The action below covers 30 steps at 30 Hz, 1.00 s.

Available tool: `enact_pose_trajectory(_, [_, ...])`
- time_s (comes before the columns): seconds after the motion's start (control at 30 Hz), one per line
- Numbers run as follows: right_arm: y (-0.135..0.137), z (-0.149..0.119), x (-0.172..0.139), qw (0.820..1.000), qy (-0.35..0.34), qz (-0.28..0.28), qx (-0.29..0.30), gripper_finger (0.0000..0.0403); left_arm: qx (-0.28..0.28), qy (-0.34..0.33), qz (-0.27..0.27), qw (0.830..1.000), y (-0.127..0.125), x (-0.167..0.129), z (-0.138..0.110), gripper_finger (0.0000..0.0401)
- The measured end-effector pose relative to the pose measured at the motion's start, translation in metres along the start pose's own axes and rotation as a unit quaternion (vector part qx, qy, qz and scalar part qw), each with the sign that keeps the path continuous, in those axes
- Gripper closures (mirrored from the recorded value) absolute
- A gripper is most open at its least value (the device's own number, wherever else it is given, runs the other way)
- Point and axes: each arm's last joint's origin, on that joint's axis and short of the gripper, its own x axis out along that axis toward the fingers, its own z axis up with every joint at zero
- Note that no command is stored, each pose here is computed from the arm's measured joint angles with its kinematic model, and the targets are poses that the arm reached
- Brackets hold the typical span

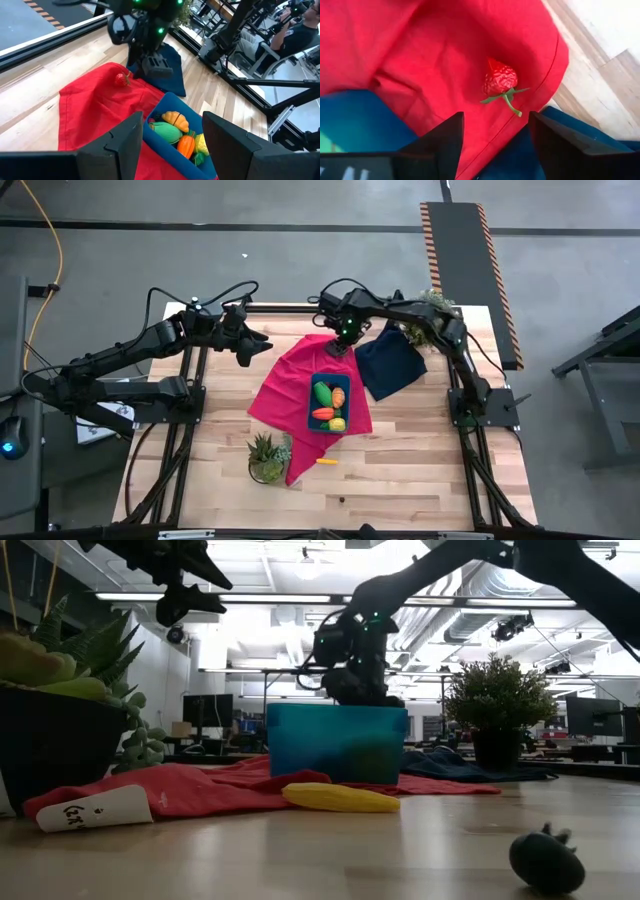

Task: Pick and placing Produce into tupperware
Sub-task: Put the strawberry into the blue bin

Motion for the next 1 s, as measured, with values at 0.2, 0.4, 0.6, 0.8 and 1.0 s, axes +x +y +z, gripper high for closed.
enact_pose_trajectory(0.2, [-0.001, 0.002, 0.012, 1.000, 0.012, -0.003, -0.004, 0.0173, 0.000, 0.001, 0.000, 1.000, 0.000, 0.000, 0.000, 0.0208])
enact_pose_trajectory(0.4, [-0.001, 0.005, 0.017, 1.000, 0.005, -0.002, -0.008, 0.0164, 0.000, 0.001, 0.000, 1.000, 0.000, 0.000, 0.000, 0.0208])
enact_pose_trajectory(0.6, [0.000, 0.011, 0.017, 1.000, -0.025, 0.006, 0.003, 0.0162, 0.000, 0.001, 0.001, 1.000, 0.000, 0.000, 0.000, 0.0208])
enact_pose_trajectory(0.8, [0.000, 0.013, 0.019, 0.999, -0.030, 0.008, 0.005, 0.0161, 0.000, 0.001, 0.000, 1.000, 0.000, 0.000, 0.000, 0.0208])
enact_pose_trajectory(1.0, [-0.002, 0.015, 0.018, 0.999, -0.039, 0.010, 0.006, 0.0162, 0.000, 0.001, 0.001, 1.000, 0.000, 0.000, 0.000, 0.0208])
